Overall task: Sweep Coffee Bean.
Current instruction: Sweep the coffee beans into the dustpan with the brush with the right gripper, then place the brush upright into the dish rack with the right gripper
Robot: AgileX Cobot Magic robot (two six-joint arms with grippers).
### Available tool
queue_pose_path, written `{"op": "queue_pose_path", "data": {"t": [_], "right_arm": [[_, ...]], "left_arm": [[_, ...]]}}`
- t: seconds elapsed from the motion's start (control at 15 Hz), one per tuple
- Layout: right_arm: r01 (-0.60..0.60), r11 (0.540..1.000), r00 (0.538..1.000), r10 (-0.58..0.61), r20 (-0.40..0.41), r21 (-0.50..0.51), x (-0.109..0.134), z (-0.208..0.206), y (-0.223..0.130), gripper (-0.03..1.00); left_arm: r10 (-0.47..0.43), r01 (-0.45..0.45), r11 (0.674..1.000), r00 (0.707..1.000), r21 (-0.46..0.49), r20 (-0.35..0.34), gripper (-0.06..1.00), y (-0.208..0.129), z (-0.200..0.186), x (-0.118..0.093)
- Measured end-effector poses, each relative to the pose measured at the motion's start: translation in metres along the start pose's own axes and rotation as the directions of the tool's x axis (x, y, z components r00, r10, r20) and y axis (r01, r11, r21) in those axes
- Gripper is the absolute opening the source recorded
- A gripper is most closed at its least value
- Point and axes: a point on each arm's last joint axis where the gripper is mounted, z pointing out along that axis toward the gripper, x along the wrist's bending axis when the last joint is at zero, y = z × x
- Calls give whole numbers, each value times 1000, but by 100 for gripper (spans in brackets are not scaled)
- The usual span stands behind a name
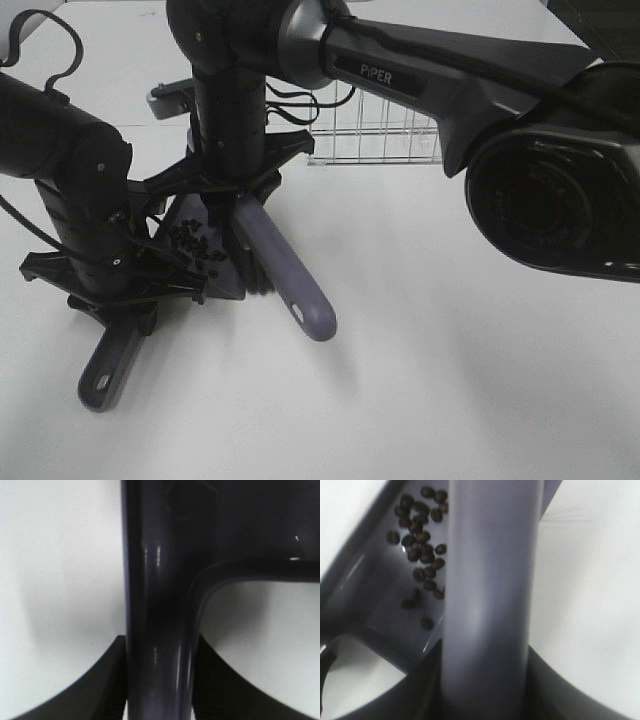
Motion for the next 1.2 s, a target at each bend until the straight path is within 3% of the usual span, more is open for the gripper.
{"op": "queue_pose_path", "data": {"t": [0.67, 0.87, 1.2], "right_arm": [[137, 969, 971, -91, 221, -207, -32, -88, 16, 31], [81, 983, 969, -39, 242, -165, -69, -91, 9, 31], [-42, 999, 967, 33, 252, 29, -127, -45, -17, 30]], "left_arm": [[0, 0, 1000, 1000, 2, -1, 35, 0, 0, 0], [0, 0, 1000, 1000, 2, -1, 35, 0, 0, 0], [3, -3, 1000, 1000, 2, 0, 35, 0, 0, 0]]}}
